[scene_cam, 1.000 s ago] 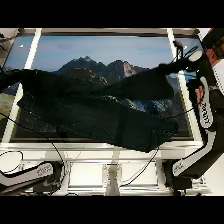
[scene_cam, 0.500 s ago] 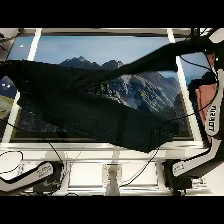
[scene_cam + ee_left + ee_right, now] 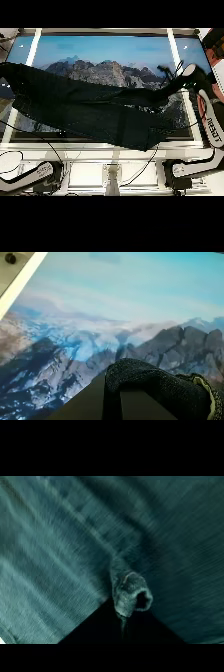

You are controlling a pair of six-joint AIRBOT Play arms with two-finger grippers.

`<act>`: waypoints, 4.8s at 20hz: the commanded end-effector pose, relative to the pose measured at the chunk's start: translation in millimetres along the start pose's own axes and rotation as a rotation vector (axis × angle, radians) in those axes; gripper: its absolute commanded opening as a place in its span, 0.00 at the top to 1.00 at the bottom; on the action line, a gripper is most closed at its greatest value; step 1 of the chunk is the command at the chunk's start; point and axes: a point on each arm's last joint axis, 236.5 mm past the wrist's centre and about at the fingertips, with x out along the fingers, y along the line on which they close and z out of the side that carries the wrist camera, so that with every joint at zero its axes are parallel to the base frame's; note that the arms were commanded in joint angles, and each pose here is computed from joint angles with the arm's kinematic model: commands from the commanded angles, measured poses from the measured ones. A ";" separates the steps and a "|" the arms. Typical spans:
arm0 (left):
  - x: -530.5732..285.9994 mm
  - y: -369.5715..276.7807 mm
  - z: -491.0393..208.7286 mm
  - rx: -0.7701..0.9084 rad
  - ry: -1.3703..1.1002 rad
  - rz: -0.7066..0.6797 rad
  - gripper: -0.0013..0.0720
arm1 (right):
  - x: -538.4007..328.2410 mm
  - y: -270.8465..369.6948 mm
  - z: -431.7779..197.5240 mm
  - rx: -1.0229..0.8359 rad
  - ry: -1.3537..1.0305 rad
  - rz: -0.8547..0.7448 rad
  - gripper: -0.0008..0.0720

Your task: Fold the clothes and pants, and hang the long-sleeved shirts on hangers.

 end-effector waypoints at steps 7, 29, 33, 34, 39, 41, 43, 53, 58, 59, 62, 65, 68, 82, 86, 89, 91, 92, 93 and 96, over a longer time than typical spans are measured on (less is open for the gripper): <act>0.2 -0.2 -1.5 -0.001 0.005 -0.002 0.92 | -39.5 -7.7 12.9 0.046 -0.208 -0.172 0.37; 5.4 -1.2 -7.8 -0.003 0.020 -0.007 0.92 | 33.4 -129.7 5.3 0.720 -0.295 0.017 0.62; 13.1 -1.6 -17.9 -0.012 0.044 -0.012 0.92 | -1.8 -134.5 51.6 0.544 -0.400 -0.048 0.96; 13.9 -0.5 -17.6 -0.013 0.041 -0.008 0.92 | -21.6 -137.7 69.6 0.483 -0.447 -0.077 0.96; 14.7 11.2 -2.5 -0.138 -0.028 0.038 0.92 | -158.9 -152.4 161.0 0.218 -0.782 -0.294 0.97; 14.5 13.2 0.3 -0.139 -0.040 0.046 0.92 | -201.1 -139.3 180.2 0.089 -0.850 -0.362 0.97; 15.0 13.3 -0.6 -0.139 -0.038 0.046 0.92 | -208.2 -119.6 178.3 -0.030 -0.802 -0.388 0.97; 28.0 11.0 -31.5 -0.148 0.056 0.022 0.92 | -143.1 -76.6 144.0 -0.337 -0.436 -0.636 0.97; 26.9 16.4 -34.3 -0.154 0.065 0.027 0.92 | -259.7 -43.5 206.4 -0.315 -0.935 -0.807 0.97; 26.7 15.6 -36.3 -0.154 0.074 0.023 0.92 | -234.9 -48.0 195.4 -0.285 -0.853 -0.757 0.97; 25.8 11.9 -44.7 -0.137 0.111 0.008 0.92 | -111.1 -58.2 132.2 -0.197 -0.549 -0.564 0.97; 24.0 11.9 -57.9 -0.063 0.167 0.005 0.92 | -36.3 -47.6 73.8 -0.139 -0.460 -0.494 0.97; 23.0 15.5 -63.3 -0.012 0.190 0.016 0.92 | -27.2 -20.0 36.9 -0.151 -0.465 -0.482 0.97; 21.4 10.7 -71.0 -0.100 0.224 0.006 0.92 | 36.3 153.4 -144.0 -0.284 -0.192 -0.042 0.97; 21.3 10.4 -71.3 -0.174 0.225 0.013 0.92 | 57.3 185.6 -157.0 -0.462 -0.156 -0.066 0.88; 21.2 10.2 -71.7 -0.175 0.227 0.013 0.92 | 54.7 184.2 -142.8 -0.359 -0.218 -0.083 0.36; 21.2 10.5 -71.6 -0.175 0.226 0.014 0.92 | 49.7 163.7 -136.2 -0.266 -0.234 -0.132 0.37; 21.3 10.4 -71.5 -0.175 0.226 0.013 0.92 | 45.7 151.0 -131.6 -0.199 -0.251 -0.155 0.38; 21.3 10.6 -71.5 -0.175 0.226 0.014 0.92 | 40.9 136.3 -127.2 -0.116 -0.270 -0.179 0.40; 21.1 12.1 -72.3 -0.159 0.229 0.019 0.92 | 20.1 79.8 -120.1 0.153 -0.335 -0.255 0.43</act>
